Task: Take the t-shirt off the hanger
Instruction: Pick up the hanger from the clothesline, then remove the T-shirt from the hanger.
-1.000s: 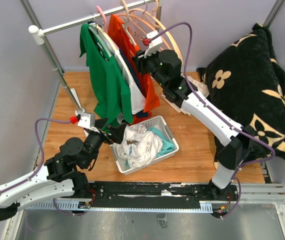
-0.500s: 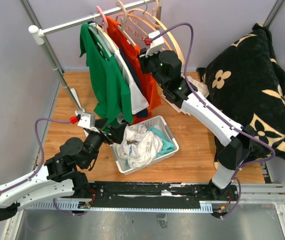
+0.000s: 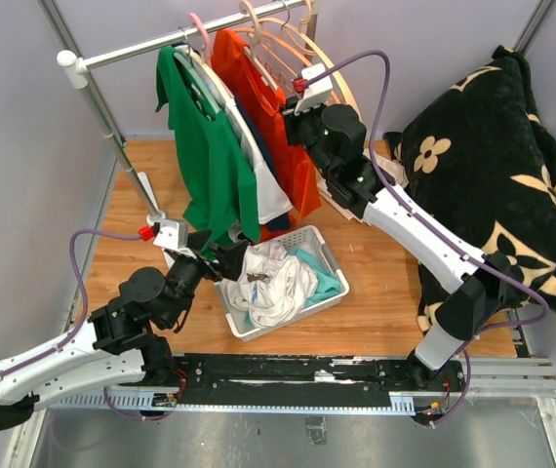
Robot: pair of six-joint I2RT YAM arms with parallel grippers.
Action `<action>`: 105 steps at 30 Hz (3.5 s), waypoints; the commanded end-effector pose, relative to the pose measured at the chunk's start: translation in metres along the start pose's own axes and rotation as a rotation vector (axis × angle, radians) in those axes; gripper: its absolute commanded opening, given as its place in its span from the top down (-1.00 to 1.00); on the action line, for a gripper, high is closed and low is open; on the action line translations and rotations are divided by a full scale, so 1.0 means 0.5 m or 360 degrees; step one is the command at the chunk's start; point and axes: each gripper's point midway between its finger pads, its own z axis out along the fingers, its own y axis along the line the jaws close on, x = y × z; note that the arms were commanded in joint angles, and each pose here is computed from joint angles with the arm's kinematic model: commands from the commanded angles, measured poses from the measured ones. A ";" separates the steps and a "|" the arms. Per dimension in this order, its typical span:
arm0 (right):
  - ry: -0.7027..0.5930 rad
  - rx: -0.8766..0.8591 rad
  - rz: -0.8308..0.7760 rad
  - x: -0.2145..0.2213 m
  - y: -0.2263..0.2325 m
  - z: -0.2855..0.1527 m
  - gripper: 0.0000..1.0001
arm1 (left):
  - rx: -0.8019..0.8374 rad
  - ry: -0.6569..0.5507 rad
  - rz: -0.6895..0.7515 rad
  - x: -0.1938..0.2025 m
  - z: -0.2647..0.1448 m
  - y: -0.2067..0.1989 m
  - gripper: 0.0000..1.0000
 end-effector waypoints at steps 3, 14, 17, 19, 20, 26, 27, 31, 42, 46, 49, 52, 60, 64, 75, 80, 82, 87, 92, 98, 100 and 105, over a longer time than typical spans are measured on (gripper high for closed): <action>-0.0234 0.0036 0.0025 -0.097 -0.029 -0.031 0.99 | -0.0012 -0.0043 -0.0033 -0.016 0.002 -0.002 -0.99; -0.0353 0.0022 0.0010 -0.156 -0.041 -0.077 0.99 | 0.0012 -0.0066 -0.0030 -0.032 0.012 -0.019 -0.99; -0.0357 0.0016 0.0002 -0.161 -0.043 -0.087 0.99 | 0.0021 -0.0075 -0.0027 -0.038 0.017 -0.026 -0.99; -0.0367 0.0009 0.0001 -0.167 -0.045 -0.100 0.99 | 0.0031 -0.0099 -0.0029 -0.051 0.020 -0.033 -0.99; -0.0365 0.0006 0.0001 -0.164 -0.046 -0.105 0.99 | 0.0037 -0.0114 -0.0030 -0.060 0.022 -0.037 -0.99; -0.0366 -0.0008 0.0005 -0.157 -0.055 -0.156 0.99 | 0.0070 -0.0237 -0.0003 -0.132 0.041 -0.071 -0.99; -0.0364 -0.0014 0.0004 -0.154 -0.056 -0.167 0.99 | 0.0077 -0.0250 0.0009 -0.141 0.046 -0.079 -0.99; -0.0378 -0.0015 0.0001 -0.148 -0.068 -0.215 0.99 | 0.0087 -0.0281 0.0059 -0.171 0.068 -0.107 -0.99; -0.0538 -0.0048 -0.0039 -0.196 -0.097 -0.356 0.99 | 0.0153 -0.0407 0.0163 -0.252 0.113 -0.179 -0.93; -0.0625 -0.0023 -0.0052 -0.216 -0.117 -0.410 0.99 | 0.0201 -0.0419 0.0195 -0.267 0.130 -0.209 -0.91; -0.0706 -0.0005 -0.0063 -0.233 -0.131 -0.453 0.99 | 0.0255 -0.0434 0.0206 -0.279 0.140 -0.235 -0.90; -0.0796 0.0020 -0.0075 -0.246 -0.145 -0.495 0.99 | 0.0291 -0.0442 0.0229 -0.286 0.151 -0.256 -0.90; -0.1010 0.0107 -0.0087 -0.299 -0.183 -0.587 0.99 | 0.0328 -0.0472 0.0261 -0.306 0.168 -0.285 -0.90; -0.1028 0.0097 -0.0099 -0.308 -0.185 -0.603 0.99 | 0.0333 -0.0489 0.0276 -0.315 0.170 -0.290 -0.89; -0.0839 -0.0039 -0.0076 -0.252 -0.155 -0.587 0.99 | 0.0433 -0.0564 0.0357 -0.372 0.199 -0.343 -0.85; -0.0763 -0.0104 -0.0074 -0.223 -0.138 -0.577 0.99 | 0.0475 -0.0573 0.0372 -0.377 0.229 -0.360 -0.85; -0.0746 -0.0128 -0.0073 -0.215 -0.132 -0.575 0.99 | 0.0490 -0.0579 0.0375 -0.381 0.241 -0.366 -0.85; -0.0717 -0.0164 -0.0058 -0.193 -0.122 -0.571 0.99 | 0.0511 -0.0594 0.0384 -0.390 0.265 -0.377 -0.82; -0.0693 -0.0184 -0.0058 -0.181 -0.117 -0.570 0.99 | 0.0515 -0.0615 0.0382 -0.392 0.276 -0.380 -0.79; -0.0687 -0.0212 -0.0065 -0.171 -0.111 -0.571 0.99 | 0.0484 -0.0614 0.0409 -0.394 0.301 -0.371 -0.74; -0.0689 -0.0218 -0.0065 -0.171 -0.110 -0.572 0.99 | 0.0471 -0.0612 0.0407 -0.391 0.309 -0.366 -0.70; -0.0693 -0.0236 -0.0071 -0.174 -0.107 -0.575 0.99 | 0.0469 -0.0605 0.0410 -0.382 0.330 -0.358 -0.59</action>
